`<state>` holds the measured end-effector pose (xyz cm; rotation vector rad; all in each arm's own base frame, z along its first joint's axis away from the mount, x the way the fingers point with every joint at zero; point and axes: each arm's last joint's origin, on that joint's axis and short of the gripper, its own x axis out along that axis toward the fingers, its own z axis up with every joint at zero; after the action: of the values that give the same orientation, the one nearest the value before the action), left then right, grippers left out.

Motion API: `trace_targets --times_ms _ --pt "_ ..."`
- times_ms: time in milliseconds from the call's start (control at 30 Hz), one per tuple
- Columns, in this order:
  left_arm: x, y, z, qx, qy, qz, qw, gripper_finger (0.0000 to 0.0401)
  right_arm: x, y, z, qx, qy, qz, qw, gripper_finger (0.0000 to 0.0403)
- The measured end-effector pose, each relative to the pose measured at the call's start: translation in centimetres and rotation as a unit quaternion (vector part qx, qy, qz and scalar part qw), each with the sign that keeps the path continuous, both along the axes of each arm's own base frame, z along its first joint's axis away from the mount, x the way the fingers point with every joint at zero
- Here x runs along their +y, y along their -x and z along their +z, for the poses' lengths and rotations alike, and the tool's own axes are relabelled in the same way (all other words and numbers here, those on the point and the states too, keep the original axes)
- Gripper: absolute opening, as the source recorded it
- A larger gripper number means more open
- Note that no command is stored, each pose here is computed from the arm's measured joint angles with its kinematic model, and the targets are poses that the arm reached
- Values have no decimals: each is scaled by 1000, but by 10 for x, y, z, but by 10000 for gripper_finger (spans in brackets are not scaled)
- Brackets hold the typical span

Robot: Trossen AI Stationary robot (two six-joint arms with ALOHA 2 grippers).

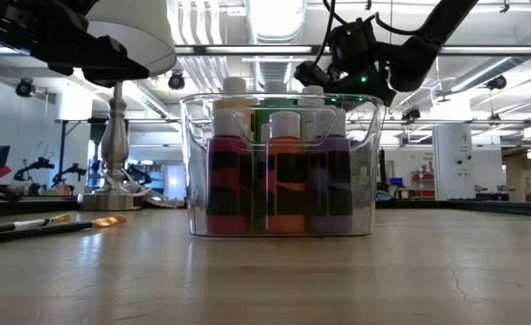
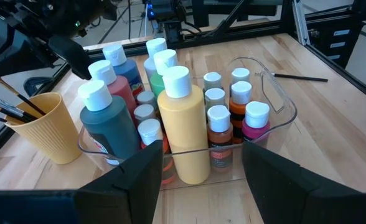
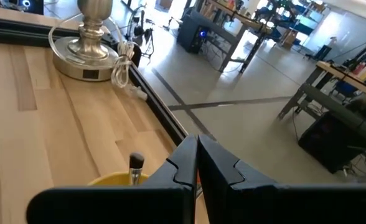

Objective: Pick & Place Paint Supplies
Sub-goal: Put the orange paintbrush into the yellow cup, then put the gray paintbrush into the yellow cup

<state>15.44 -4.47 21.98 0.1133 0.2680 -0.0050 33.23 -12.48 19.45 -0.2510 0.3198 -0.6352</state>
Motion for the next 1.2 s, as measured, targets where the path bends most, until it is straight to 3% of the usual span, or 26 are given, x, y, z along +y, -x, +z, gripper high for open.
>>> trace_targets --times_ms 167,500,867,1200 --pt "0 0 0 0 0 0 1000 222 0 0 0 -5 -9 -4 1000 23" --pt "0 0 0 0 0 0 1000 222 -1 0 9 -7 -12 -5 1000 102" --pt "0 0 0 0 0 0 1000 222 0 2 78 36 -27 -20 999 158" --pt "0 0 0 1 0 0 1000 222 4 15 146 117 -150 -93 977 157"
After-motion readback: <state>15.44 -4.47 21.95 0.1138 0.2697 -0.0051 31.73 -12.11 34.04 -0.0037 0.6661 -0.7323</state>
